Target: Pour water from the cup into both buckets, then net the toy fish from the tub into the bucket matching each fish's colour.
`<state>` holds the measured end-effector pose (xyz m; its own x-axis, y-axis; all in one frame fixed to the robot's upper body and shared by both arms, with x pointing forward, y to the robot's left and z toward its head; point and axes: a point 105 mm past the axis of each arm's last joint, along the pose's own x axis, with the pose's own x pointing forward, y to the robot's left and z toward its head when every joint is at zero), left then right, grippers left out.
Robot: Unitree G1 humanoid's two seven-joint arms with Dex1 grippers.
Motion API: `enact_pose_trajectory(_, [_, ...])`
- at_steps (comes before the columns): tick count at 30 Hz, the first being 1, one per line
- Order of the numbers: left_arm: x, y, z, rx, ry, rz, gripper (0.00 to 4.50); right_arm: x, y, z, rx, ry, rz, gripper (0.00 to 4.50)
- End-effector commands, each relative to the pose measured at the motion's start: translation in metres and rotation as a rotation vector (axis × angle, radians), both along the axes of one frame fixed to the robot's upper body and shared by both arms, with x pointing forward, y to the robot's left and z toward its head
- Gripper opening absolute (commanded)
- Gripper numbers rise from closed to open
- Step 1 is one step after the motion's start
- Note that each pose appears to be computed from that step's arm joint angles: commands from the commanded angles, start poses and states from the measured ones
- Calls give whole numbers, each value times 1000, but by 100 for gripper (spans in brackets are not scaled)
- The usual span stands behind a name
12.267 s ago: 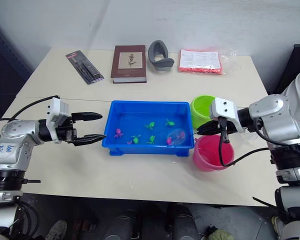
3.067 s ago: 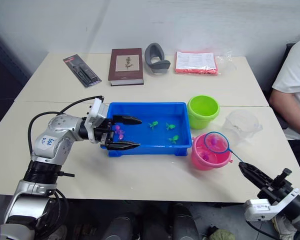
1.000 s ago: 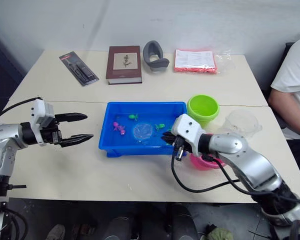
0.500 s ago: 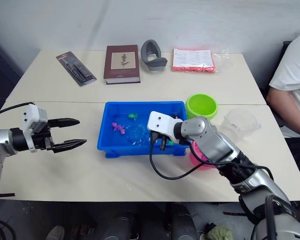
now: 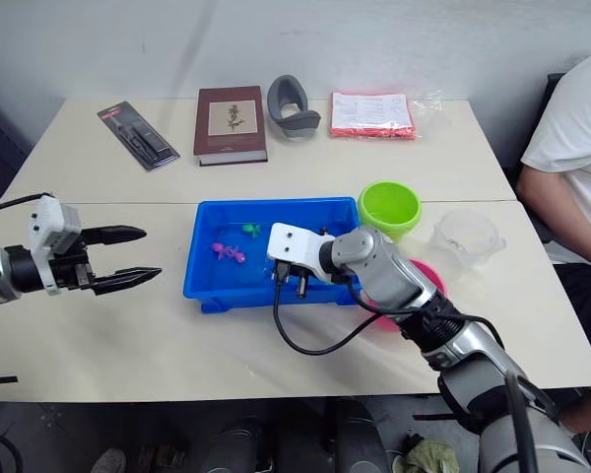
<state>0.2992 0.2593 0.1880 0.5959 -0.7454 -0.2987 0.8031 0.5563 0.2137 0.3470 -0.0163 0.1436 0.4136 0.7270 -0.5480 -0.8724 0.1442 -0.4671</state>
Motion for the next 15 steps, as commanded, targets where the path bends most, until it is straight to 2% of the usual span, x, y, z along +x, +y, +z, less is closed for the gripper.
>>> enact_pose_trajectory(1, [0,-1,5,6,-30,-1,446,1,2,17,61,-33,11,0])
enact_pose_trajectory(7, [1,1,0,7,-27,7,446,-6,3,23,165,12,18,0])
enact_pose_trajectory(15, [4,-2,-1,0,-36,3,446,-5,4,21,212,-7,10,0])
